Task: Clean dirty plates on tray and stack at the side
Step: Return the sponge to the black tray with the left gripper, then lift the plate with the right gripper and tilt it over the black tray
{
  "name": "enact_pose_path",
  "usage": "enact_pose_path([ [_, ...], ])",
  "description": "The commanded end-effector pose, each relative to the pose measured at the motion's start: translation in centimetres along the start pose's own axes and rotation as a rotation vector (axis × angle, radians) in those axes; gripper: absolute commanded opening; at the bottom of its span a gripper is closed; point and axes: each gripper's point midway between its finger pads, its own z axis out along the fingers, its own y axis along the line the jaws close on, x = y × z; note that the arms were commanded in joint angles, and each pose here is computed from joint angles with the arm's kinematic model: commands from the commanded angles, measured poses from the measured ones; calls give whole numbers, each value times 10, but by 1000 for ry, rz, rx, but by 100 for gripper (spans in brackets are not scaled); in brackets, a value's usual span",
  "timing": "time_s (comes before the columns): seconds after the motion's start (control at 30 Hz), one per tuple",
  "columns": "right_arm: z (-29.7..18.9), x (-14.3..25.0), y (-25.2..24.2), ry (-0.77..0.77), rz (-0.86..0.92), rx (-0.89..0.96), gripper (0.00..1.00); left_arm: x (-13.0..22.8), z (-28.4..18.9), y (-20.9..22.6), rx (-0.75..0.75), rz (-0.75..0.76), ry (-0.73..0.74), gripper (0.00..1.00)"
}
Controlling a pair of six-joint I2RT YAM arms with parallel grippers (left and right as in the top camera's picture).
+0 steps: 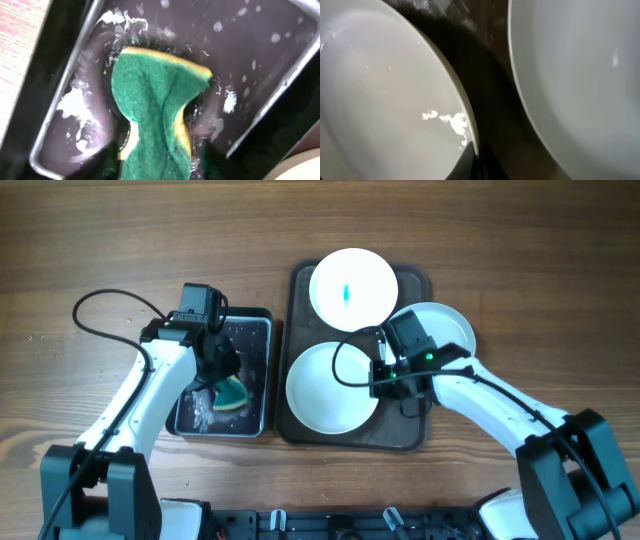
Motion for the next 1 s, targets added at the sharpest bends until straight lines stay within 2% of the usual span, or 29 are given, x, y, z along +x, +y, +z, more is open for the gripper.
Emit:
enact_pose_path([
  [0.0, -28, -19, 13, -35, -72, -9, 4, -15, -29, -8, 48, 1, -52, 67],
  [0.2, -62, -30, 35, -10, -101, -48, 4, -40, -107, -12, 141, -27, -205, 79],
  [0.37, -114, -49, 85, -38, -144, -179, 4, -52, -169, 15, 207, -127, -337, 89],
  [0.47, -128, -58, 117, -94, -176, -207, 4, -52, -194, 33, 262, -193, -399, 96],
  [0.6, -109, -64, 141, -121, -194, -171, 4, -46, -218, 50, 316, -251, -462, 100],
  [0.8, -33, -79, 177, -169, -285, -124, 4, -33, -232, 59, 323, -265, -499, 100],
  [0.97, -37, -105, 178, -348, -380, 23, 4, -32, -230, 59, 319, -265, -490, 100],
])
